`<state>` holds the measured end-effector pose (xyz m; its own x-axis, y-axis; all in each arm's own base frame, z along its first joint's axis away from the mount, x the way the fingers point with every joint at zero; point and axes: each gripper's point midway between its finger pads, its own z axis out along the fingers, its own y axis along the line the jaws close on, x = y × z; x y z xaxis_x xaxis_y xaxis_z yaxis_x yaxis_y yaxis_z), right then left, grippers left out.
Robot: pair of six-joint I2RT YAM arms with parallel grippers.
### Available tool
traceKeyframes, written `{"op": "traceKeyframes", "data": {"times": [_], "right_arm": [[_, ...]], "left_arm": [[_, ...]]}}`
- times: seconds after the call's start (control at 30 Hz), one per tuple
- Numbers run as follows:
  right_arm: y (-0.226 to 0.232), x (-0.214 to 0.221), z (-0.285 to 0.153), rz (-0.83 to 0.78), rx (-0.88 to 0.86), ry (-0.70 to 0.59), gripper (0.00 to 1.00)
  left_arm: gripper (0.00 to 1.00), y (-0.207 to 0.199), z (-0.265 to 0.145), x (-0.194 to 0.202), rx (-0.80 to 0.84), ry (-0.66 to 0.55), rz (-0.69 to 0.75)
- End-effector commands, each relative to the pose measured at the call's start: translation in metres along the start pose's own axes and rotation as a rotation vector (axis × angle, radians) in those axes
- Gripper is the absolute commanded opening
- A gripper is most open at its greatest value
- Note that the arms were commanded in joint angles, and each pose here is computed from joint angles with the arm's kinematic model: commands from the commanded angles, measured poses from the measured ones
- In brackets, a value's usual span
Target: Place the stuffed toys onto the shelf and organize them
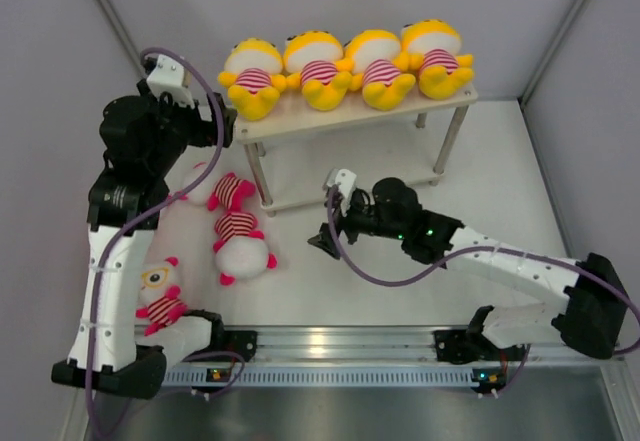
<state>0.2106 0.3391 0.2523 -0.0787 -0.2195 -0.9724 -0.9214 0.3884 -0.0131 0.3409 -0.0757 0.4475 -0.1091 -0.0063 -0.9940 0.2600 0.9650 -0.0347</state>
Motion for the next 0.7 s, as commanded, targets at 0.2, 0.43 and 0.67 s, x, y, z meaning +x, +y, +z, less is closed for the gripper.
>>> {"op": "traceKeyframes", "data": {"times": [0.2,0.43,0.67], "right_arm": [[0.082,0.034,0.105,-0.062,-0.223,0.089,1.0],[0.086,0.089,0.172,-0.091,-0.277,0.167,0.99],[0.076,0.116,0.226,-0.061,-0.234,0.224,1.0]], "left_arm": [[0.94,-0.007,-0.105,0.032,0.079,0.07,0.256],[0.93,-0.01,-0.153,0.092,0.156,0.251,0.394],[0.93,0.003,-0.172,0.128,0.098,0.361,0.419]]}}
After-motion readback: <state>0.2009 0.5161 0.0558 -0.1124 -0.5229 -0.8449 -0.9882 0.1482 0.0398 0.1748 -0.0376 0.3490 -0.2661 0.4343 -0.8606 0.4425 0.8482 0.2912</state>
